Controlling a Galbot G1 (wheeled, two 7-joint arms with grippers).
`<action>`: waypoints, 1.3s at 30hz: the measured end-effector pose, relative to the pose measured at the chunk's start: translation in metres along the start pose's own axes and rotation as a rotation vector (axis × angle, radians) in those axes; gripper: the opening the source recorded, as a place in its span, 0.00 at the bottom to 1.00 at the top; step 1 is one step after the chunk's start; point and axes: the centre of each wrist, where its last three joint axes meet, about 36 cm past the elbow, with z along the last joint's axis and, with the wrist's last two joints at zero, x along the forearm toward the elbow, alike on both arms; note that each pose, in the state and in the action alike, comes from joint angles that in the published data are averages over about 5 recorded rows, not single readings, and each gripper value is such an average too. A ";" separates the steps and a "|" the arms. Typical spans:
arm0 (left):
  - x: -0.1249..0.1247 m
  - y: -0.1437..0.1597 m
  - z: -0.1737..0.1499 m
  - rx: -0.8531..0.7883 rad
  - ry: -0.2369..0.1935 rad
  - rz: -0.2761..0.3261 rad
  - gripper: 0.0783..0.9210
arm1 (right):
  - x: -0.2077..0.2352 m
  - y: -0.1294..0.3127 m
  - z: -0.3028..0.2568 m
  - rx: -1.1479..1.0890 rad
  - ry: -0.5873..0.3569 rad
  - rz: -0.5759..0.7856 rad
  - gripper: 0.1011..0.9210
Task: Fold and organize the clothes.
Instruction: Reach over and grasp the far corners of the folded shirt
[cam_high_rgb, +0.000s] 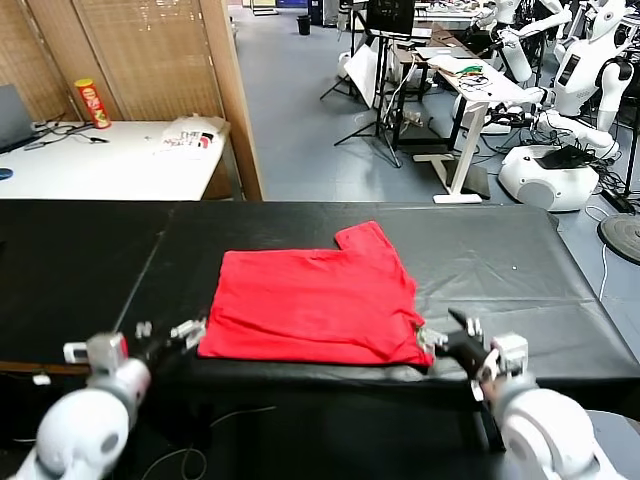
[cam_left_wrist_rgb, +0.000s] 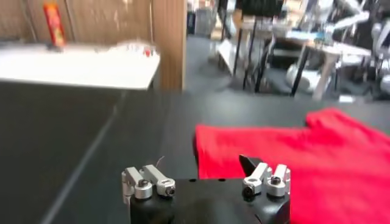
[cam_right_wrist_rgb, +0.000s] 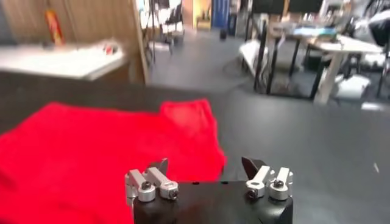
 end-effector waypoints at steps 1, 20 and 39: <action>-0.010 0.002 -0.003 0.004 -0.001 -0.001 0.85 | -0.014 0.000 -0.003 -0.005 -0.004 0.006 0.85; -0.163 0.005 -0.020 0.053 0.141 -0.018 0.85 | -0.198 0.020 -0.026 0.000 0.212 0.003 0.85; -0.203 -0.017 -0.003 0.075 0.227 0.048 0.85 | -0.227 0.015 -0.001 -0.043 0.296 0.047 0.85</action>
